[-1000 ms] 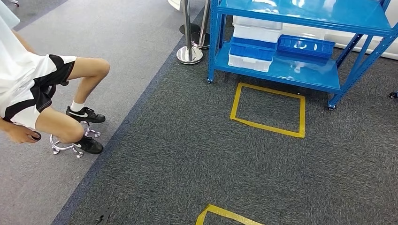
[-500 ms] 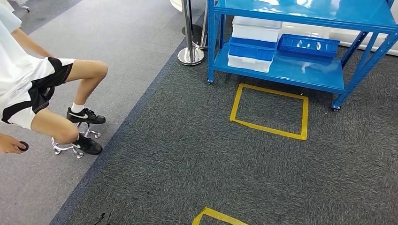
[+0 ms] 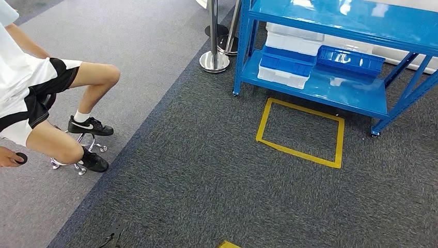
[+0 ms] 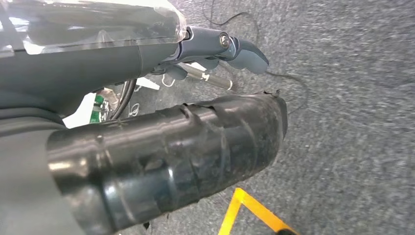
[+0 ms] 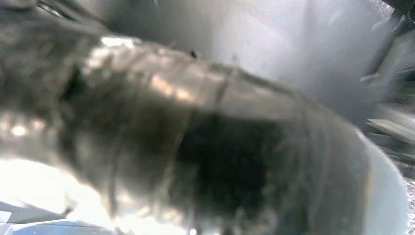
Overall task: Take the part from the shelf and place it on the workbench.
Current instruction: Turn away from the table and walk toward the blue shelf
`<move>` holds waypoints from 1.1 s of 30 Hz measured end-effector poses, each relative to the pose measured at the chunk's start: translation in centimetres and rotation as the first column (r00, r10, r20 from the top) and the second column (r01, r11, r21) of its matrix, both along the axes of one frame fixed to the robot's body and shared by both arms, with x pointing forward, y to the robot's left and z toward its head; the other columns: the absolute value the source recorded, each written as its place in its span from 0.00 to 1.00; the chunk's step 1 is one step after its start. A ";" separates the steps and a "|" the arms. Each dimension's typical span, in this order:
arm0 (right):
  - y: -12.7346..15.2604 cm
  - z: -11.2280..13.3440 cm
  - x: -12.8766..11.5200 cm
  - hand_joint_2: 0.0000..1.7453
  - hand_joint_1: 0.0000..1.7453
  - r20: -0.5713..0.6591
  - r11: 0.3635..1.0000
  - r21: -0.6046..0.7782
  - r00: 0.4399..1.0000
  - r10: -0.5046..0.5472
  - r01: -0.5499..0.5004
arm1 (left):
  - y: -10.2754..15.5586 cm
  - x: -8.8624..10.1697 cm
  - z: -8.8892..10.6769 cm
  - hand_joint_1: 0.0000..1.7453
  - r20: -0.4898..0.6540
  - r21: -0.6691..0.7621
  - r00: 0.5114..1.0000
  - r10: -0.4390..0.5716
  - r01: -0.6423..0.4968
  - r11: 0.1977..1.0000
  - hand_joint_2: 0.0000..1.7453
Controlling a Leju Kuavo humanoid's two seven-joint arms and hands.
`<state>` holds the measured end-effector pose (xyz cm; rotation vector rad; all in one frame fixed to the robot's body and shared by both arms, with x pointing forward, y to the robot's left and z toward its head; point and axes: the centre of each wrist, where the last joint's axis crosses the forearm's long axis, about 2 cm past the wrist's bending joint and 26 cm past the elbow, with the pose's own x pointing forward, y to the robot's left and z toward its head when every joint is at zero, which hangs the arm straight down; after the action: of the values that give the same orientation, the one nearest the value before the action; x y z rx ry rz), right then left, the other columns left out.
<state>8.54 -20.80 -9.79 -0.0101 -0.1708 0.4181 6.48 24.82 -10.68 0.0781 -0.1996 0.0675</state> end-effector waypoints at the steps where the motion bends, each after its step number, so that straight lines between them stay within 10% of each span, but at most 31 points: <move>1: 0.0 0.0 -0.1 0.00 0.00 -0.002 1.000 -0.001 1.000 0.000 0.000 | 0.0 0.0 0.0 0.00 -0.001 0.000 1.000 0.000 0.000 1.000 0.00; 33: -6.1 -1.4 -5.5 0.00 0.00 0.020 0.995 -0.013 0.995 -0.094 0.094 | 0.2 -2.1 -0.2 0.00 0.006 0.114 0.994 0.106 -0.106 0.988 0.00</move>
<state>3.03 -26.88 -11.23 -0.0356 -0.1855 0.3252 4.34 25.01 -10.92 0.2026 -0.1987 0.1623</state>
